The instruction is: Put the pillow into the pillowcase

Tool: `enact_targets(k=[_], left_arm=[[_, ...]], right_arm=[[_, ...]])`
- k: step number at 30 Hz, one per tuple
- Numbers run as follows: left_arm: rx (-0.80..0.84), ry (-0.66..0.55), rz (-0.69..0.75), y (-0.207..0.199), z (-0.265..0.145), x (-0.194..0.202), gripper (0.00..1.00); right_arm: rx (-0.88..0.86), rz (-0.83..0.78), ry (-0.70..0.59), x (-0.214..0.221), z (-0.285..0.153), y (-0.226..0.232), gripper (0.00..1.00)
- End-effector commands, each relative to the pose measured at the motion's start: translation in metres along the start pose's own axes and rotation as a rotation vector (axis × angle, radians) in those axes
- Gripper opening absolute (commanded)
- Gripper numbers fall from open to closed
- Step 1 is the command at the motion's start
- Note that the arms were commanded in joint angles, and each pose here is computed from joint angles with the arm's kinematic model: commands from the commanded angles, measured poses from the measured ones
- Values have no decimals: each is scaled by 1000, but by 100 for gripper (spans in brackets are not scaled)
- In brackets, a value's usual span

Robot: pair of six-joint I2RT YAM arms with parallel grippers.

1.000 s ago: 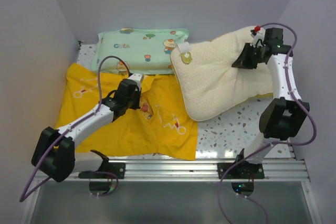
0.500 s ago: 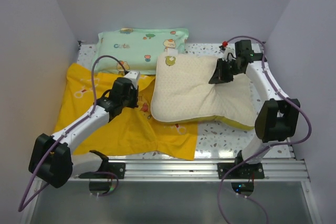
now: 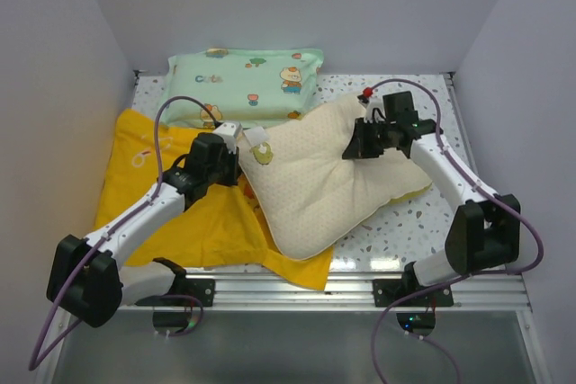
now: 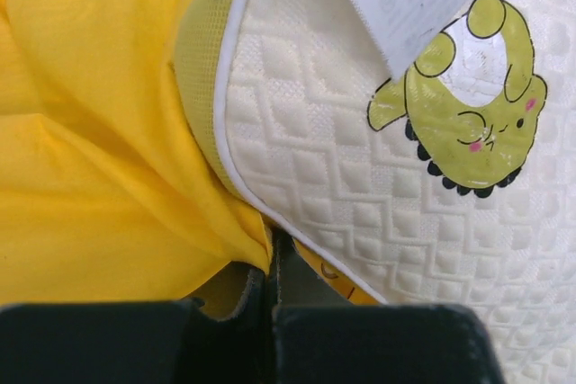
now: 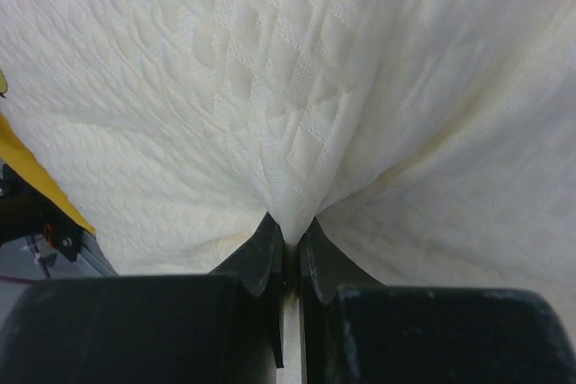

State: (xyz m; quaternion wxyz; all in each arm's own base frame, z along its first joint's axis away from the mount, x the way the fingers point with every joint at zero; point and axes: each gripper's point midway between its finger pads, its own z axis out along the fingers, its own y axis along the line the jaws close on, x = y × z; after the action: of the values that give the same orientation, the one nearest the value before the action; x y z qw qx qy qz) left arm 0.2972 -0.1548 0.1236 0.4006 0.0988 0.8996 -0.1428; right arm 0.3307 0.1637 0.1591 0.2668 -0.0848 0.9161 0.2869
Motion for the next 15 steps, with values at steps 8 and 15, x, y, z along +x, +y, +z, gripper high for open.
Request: enact_targets(k=[8,15], left_arm=[[6,-59,-35,-1,-6,-16,0],[19,-29,7,-1,-1,-12,0]], right_arm=[[-5,-382,-5,-30,-55,16,0],[-40,-503,286,-1,-44,-11,99]])
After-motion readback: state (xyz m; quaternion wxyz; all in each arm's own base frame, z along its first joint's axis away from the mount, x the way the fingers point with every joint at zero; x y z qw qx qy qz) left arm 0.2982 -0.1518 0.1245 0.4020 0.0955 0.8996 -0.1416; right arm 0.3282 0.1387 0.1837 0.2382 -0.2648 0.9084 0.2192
